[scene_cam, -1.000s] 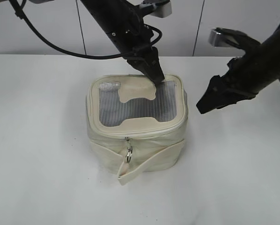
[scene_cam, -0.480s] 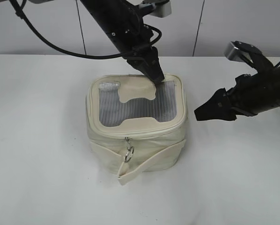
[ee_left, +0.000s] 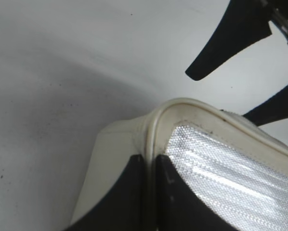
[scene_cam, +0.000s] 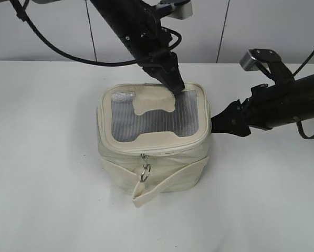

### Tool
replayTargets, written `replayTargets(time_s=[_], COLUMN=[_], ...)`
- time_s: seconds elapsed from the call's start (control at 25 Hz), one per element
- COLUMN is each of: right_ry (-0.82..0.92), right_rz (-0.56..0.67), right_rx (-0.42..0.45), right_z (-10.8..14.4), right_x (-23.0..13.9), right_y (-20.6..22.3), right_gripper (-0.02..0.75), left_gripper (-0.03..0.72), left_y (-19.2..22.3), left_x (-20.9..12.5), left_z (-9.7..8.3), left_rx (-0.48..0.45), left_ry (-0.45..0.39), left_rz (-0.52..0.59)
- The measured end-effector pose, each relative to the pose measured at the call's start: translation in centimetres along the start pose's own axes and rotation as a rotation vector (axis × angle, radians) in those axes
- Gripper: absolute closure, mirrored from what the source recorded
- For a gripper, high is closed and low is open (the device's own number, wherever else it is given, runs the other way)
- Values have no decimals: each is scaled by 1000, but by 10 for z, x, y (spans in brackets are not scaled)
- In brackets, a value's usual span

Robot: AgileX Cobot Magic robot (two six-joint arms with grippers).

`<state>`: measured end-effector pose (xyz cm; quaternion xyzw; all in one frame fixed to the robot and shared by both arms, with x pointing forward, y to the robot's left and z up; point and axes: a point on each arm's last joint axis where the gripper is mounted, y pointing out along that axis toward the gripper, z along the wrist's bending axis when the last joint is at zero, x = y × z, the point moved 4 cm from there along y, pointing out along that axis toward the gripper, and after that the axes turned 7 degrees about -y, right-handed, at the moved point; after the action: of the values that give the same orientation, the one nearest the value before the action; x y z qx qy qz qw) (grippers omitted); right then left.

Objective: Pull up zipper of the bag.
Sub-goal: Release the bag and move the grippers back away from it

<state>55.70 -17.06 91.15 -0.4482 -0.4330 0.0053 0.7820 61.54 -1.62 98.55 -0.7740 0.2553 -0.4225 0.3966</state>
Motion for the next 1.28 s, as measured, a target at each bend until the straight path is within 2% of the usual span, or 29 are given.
replayTargets(time_s=[0.56,0.64,0.72,0.76,0.88,0.96,1.12,1.28], right_ry=[-50,-51,-48,-49,-53,-55,-23,-9], right_rz=[-46,-49,-51,-54,-66,-67,-34,52], right_rx=[5,11,26,39,81,96,101,88], right_z=[-16,-19,-20,-18,-13,-11,-9,-5], right_x=[6,8,9,10,11,12,10,5], right_y=[26,31,34,34,34,34,31,20], right_gripper=[256,293,366,414,654,721,729,729], left_gripper=[650,650,650,650,650,650,650,650], left_y=[0,0,0,0,0,0,0,0], left_x=[0,0,0,0,0,0,0,0], left_z=[0,0,0,0,0,0,0,0], left_rx=[-2,-3,-4,-4,-4,-4,-4,-4], left_ry=[-3,-3,-3,-3,-3,-3,-3,-3], left_rz=[-2,-3,-3,-3,-3,-2,-2,-2])
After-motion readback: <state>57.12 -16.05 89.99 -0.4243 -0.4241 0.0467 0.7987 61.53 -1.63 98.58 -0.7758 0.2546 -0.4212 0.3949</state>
